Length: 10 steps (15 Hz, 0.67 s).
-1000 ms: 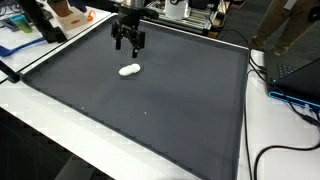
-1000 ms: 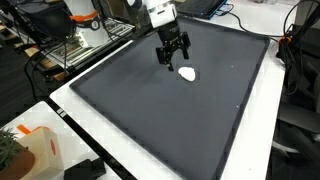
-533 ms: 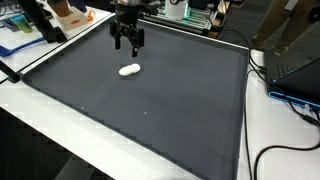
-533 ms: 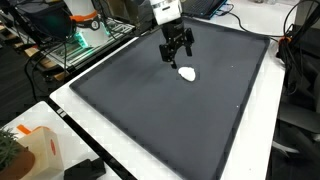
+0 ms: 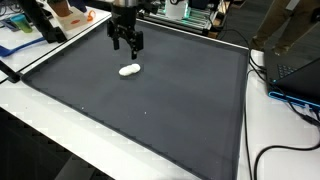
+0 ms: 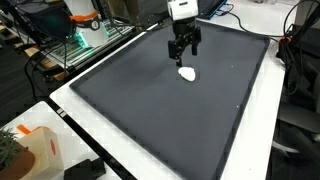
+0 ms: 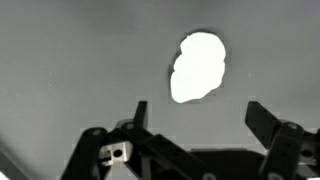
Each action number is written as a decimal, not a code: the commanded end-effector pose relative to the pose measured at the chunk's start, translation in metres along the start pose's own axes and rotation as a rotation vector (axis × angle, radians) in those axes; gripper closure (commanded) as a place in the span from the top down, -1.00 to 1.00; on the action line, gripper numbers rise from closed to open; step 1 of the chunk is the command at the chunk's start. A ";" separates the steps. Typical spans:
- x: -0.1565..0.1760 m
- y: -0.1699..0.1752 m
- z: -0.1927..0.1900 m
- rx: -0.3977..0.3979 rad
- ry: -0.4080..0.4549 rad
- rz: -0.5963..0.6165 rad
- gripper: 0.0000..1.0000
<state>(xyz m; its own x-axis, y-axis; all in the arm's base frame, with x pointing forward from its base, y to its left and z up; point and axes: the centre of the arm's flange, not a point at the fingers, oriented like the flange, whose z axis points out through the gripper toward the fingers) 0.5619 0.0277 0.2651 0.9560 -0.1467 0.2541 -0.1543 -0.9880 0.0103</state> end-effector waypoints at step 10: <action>0.105 -0.009 -0.008 -0.060 -0.363 0.109 1.00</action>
<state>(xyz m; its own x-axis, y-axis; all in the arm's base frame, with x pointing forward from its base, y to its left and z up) 0.6338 0.0367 0.3046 0.9697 -0.2441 0.0052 -0.2437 -0.9666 0.0798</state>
